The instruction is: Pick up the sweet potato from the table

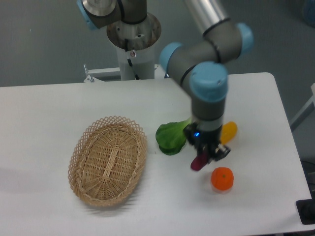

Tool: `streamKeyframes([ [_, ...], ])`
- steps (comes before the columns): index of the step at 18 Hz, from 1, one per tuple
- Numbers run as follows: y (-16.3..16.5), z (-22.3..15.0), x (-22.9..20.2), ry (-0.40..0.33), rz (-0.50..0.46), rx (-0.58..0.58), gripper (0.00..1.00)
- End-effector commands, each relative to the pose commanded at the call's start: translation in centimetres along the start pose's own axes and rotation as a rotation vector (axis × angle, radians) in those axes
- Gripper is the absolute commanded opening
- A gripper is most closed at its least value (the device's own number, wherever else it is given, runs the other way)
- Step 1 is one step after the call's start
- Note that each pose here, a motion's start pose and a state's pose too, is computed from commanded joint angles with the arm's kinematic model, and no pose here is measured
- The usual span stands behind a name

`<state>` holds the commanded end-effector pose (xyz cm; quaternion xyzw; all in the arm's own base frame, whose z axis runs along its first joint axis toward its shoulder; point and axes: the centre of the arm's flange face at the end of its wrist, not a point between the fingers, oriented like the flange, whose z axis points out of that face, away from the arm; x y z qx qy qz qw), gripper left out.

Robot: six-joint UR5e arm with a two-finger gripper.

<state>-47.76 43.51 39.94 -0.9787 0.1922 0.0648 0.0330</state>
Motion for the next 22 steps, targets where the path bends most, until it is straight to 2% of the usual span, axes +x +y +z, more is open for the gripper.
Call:
streamKeyframes([
  [3, 3.3, -2.2, -0.6, -0.029, 0.012, 0.005, 0.3],
  [6, 4.7, -2.4, -1.0, -0.028, 0.023, 0.001, 0.3],
  [22, 4.7, -3.4, -1.5, -0.057, 0.023, 0.007, 0.3],
])
